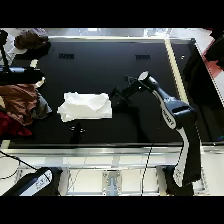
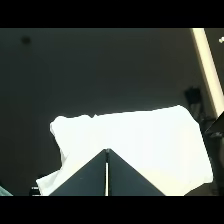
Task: Fold the shirts.
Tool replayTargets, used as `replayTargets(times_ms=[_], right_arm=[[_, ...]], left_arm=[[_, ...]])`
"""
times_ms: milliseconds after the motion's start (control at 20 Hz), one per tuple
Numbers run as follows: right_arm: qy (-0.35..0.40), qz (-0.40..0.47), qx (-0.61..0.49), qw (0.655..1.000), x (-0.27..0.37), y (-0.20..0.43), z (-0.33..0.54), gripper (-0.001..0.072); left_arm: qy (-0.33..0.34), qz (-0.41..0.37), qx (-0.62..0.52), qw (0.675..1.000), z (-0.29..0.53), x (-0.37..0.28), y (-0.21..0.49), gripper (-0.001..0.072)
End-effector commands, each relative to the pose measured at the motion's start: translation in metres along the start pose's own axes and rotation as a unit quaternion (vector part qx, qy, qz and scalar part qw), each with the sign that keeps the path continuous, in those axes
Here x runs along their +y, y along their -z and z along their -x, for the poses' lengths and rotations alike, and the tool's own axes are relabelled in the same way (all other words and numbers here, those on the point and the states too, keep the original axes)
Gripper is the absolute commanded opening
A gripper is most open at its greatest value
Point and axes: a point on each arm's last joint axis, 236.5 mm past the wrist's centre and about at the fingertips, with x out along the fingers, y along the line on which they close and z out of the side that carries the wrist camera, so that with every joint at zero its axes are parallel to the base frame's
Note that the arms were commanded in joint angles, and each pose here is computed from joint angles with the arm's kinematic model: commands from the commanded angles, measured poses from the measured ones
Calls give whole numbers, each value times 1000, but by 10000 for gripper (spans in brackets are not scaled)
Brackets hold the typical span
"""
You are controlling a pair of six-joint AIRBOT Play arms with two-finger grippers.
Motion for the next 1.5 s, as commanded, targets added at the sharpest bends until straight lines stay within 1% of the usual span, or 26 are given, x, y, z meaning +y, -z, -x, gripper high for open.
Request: replayTargets(times_ms=[0, 100, 150, 200, 250, 300, 400, 500, 600, 700, 750, 850, 900, 1000, 1050, 1200, 1300, 1450], right_arm=[[-40, 18, 32, 998, 23, 17, -44, 671], [-57, 25, 24, 998, 44, 20, -59, 661], [-67, 26, 21, 997, 53, 22, -65, 573], [-80, 27, 24, 996, 62, 25, -68, 415], [-101, 36, 28, 994, 76, 28, -67, 130], [-122, 52, 28, 991, 91, 30, -61, 16], [-138, 110, 24, 984, 117, 28, -37, 13], [-113, 166, -3, 980, 129, 16, 3, 12], [-51, 175, -49, 982, 115, -1, 57, 12], [59, 173, -79, 980, 69, -5, 126, 12], [141, 143, -90, 975, 31, -1, 171, 12], [281, 76, -123, 949, -33, 22, 269, 12], [320, 46, -150, 934, -52, 37, 312, 12], [370, -13, -221, 902, -80, 68, 396, 12], [384, -42, -247, 889, -93, 85, 428, 11], [374, -158, -266, 875, -148, 144, 483, 11], [363, -226, -277, 860, -185, 177, 504, 12], [338, -310, -267, 847, -234, 221, 510, 12]], left_arm=[[3, 3, 4, 1000, -4, 1, 2, 10], [3, 3, 4, 1000, -4, 1, 2, 10], [3, 3, 4, 1000, -4, 1, 2, 10], [3, 3, 5, 1000, -4, 1, 2, 10], [4, 3, 7, 1000, -4, 0, 3, 10], [5, 3, 11, 1000, -4, -1, 5, 10], [8, 3, 16, 1000, -3, -2, 7, 10], [8, 3, 16, 1000, -3, -2, 7, 10], [8, 3, 16, 1000, -3, -2, 7, 10], [8, 3, 16, 1000, -3, -2, 7, 10], [8, 3, 17, 1000, -3, -2, 8, 10], [10, 4, 21, 1000, -3, -3, 9, 10], [10, 7, 21, 1000, -3, -3, 10, 10], [10, 25, 21, 999, -3, -3, 10, 10], [10, 32, 21, 999, -3, -3, 10, 10], [9, 45, 22, 999, -3, -3, 10, 10], [9, 45, 21, 999, -3, -3, 10, 10], [9, 45, 21, 999, -4, -3, 10, 10]])
